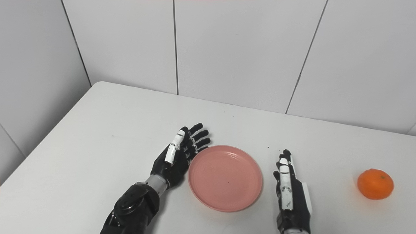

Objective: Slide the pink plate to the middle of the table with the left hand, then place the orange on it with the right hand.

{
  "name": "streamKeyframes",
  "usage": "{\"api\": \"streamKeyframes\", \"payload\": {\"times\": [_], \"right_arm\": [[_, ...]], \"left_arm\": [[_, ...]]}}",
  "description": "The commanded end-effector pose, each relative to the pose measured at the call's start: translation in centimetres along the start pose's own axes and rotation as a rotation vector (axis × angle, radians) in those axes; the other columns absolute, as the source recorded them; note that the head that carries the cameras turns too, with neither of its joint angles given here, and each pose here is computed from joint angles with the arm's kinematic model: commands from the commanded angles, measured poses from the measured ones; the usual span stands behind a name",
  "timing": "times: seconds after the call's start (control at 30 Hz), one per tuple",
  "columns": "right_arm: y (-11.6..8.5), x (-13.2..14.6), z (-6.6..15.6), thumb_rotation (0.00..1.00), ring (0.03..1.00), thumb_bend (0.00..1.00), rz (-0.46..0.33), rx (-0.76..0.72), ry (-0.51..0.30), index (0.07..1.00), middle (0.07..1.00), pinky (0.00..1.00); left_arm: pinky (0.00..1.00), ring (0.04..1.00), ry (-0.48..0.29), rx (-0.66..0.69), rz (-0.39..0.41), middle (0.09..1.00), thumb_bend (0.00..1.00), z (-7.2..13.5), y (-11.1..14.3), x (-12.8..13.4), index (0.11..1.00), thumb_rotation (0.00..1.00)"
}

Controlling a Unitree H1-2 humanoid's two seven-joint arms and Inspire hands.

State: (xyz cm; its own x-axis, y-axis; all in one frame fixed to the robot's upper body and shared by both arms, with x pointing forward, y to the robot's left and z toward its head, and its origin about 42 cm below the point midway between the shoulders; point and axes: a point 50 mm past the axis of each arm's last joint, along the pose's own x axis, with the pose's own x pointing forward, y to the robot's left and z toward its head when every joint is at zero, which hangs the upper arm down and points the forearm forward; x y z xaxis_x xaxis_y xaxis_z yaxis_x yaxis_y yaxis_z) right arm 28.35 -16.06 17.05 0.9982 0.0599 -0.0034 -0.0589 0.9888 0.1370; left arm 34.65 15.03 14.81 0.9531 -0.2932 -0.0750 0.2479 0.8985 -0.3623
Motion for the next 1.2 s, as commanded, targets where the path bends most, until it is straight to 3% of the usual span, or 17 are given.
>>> {"api": "streamKeyframes", "payload": {"times": [0.0,0.5,0.87,1.17], "right_arm": [[0.7,0.5,1.5,1.00,0.994,0.32,0.008,0.012,-0.058,1.000,1.000,1.00],[0.9,1.1,2.2,1.00,0.997,0.33,-0.014,0.014,-0.076,1.000,1.000,1.00],[0.3,1.6,4.7,1.00,0.982,0.37,-0.045,-0.022,-0.168,0.976,0.989,1.00],[-1.6,2.2,7.6,1.00,0.941,0.41,-0.074,-0.175,-0.289,0.949,0.959,0.95]], "left_arm": [[0.89,0.889,0.005,0.016,-0.006,0.905,0.36,-0.3,-0.3,-0.4,0.893,1.00],[0.90,0.899,-0.009,0.022,0.012,0.913,0.36,-0.6,-0.3,-0.7,0.902,1.00],[0.90,0.895,-0.052,0.008,0.030,0.901,0.36,-0.4,0.0,-1.3,0.900,1.00],[0.90,0.904,-0.072,0.018,0.036,0.910,0.37,-0.6,0.6,-1.4,0.905,1.00]]}}
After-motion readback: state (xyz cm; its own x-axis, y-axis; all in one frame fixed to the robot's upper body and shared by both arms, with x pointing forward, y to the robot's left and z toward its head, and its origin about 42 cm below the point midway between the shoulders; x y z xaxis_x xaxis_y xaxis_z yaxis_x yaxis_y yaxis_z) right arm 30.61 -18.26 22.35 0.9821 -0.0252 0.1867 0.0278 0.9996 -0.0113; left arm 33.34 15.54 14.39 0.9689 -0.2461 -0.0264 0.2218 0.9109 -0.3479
